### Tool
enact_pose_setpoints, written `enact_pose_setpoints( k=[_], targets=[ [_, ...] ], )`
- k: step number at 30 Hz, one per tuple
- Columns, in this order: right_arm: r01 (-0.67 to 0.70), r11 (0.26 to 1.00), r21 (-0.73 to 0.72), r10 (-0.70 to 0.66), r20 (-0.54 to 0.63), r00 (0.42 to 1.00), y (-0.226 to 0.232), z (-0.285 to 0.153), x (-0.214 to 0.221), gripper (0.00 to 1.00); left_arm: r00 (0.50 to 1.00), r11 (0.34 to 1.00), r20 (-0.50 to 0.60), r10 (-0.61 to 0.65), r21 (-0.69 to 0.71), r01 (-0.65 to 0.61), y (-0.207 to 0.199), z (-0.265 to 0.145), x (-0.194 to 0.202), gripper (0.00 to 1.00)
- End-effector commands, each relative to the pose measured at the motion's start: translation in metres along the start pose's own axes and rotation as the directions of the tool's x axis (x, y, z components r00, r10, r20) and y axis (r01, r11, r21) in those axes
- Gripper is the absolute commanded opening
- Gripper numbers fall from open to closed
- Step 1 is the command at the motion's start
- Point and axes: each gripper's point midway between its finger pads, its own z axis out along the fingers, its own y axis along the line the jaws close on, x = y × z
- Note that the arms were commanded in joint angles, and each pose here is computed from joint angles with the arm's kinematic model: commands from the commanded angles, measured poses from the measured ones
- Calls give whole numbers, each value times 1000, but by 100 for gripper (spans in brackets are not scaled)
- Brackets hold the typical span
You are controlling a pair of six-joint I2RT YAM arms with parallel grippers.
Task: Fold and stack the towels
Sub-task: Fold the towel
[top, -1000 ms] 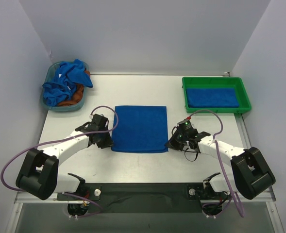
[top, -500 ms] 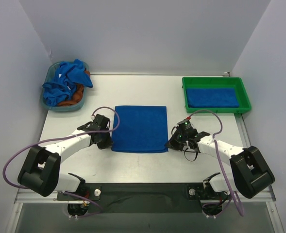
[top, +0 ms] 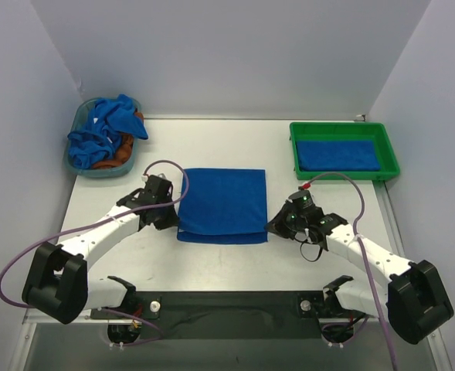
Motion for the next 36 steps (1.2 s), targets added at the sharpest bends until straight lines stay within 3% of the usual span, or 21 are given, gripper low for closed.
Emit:
enact_pose_setpoints(
  k=[1, 10, 16, 24, 26, 28, 29, 31, 33, 36],
  targets=[
    [-16, 999, 29, 17, -18, 1000, -8, -6, 10, 0, 1000, 1000, 1, 1, 8, -1, -1, -5, 2, 0],
    [-72, 987, 147, 87, -93, 992, -57, 19, 41, 0, 996, 998, -84, -14, -58, 9, 25, 23, 35, 0],
    [-84, 972, 217, 109, -108, 988, -79, 22, 50, 0, 997, 995, -77, -24, -100, 17, 37, 30, 39, 0],
    [-70, 975, 211, 94, -104, 990, -80, 12, 48, 2, 996, 996, -86, -39, -81, 32, 41, 24, 48, 3],
    [-34, 981, 188, 52, -89, 995, -71, 3, 41, 4, 998, 998, -59, -36, -61, 32, 37, 17, 43, 14],
    [-8, 987, 160, 23, -94, 995, -61, -3, 38, 14, 999, 999, -35, -30, -43, 28, 33, 8, 37, 27],
    [13, 990, 142, 1, -99, 995, -55, -9, 39, 29, 999, 999, -31, -22, -37, 21, 31, 4, 35, 37],
    [61, 994, 87, -54, -86, 995, -36, -17, 33, 38, 1000, 1000, -17, -11, -11, 11, 24, -7, 29, 49],
    [107, 993, 54, -103, -68, 992, -20, -25, 30, 38, 1000, 1000, -8, -8, 16, 8, 16, -17, 25, 61],
    [134, 991, -5, -134, -34, 990, 6, -33, 22, 38, 999, 997, 50, -2, 79, -2, -4, -40, 9, 63]
  ],
)
